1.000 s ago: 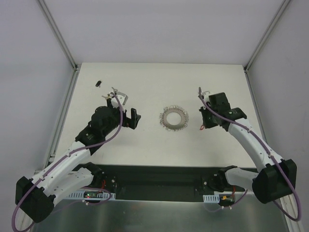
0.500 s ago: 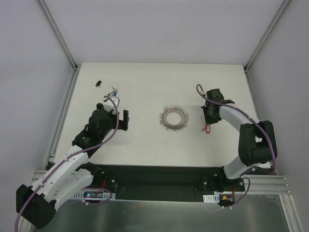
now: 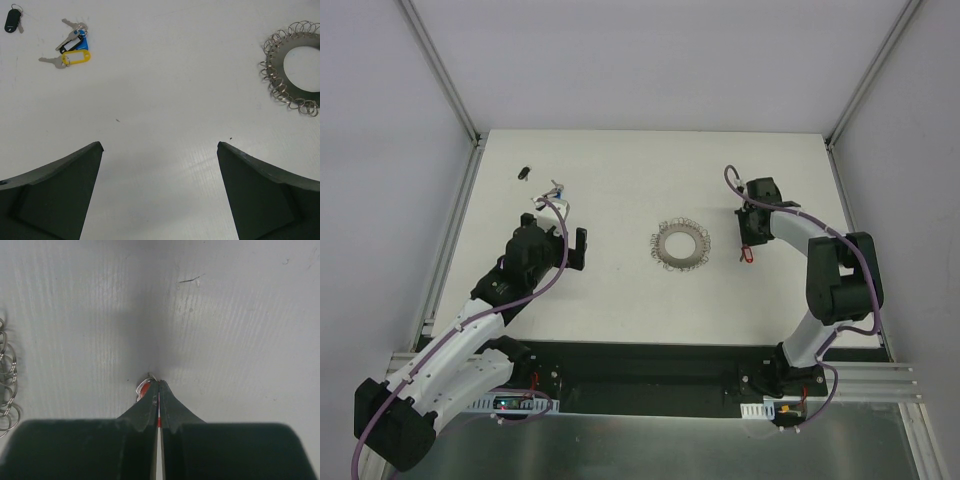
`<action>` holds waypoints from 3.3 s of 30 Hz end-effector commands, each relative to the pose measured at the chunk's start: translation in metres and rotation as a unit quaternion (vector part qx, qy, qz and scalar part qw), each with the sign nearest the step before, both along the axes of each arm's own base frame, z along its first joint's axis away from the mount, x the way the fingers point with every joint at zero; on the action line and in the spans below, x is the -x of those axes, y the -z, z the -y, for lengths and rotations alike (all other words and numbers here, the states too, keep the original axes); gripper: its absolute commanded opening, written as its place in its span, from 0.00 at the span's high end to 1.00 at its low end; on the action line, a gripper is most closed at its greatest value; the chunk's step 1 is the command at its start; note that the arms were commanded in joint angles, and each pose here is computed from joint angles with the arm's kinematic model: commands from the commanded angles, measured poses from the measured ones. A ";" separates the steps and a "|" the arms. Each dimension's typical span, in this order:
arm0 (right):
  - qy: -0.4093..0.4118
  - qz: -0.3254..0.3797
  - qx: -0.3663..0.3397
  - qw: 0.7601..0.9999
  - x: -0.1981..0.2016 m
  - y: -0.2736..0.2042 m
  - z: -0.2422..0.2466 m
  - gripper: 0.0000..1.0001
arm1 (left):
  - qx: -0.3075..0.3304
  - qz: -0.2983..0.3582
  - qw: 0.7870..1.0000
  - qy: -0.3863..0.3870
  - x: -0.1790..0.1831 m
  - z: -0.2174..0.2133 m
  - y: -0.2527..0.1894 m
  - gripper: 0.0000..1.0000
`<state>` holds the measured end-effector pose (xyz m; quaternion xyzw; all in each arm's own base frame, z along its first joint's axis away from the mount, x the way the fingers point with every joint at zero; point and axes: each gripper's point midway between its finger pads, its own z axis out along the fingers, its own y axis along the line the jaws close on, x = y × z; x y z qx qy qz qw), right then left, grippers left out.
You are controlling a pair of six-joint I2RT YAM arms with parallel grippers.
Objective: Put the keys on the keyring
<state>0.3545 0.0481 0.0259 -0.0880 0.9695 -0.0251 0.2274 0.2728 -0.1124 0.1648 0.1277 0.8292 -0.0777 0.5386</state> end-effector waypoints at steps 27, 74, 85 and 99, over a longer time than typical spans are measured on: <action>0.019 0.065 -0.170 0.983 -0.004 -0.061 -0.105 0.41 | 0.024 0.008 1.000 0.003 0.011 -0.002 -0.017 0.01; -0.194 -0.004 -0.138 0.971 0.073 -0.036 -0.252 0.62 | 0.026 0.001 1.000 0.001 0.018 -0.005 -0.009 0.01; -0.179 0.012 -0.087 0.980 0.064 -0.022 -0.242 0.80 | 0.029 0.005 1.000 0.005 0.019 -0.004 -0.012 0.01; -0.184 0.008 -0.067 0.981 0.063 -0.015 -0.242 0.86 | 0.031 0.006 0.999 0.011 0.020 -0.002 -0.013 0.01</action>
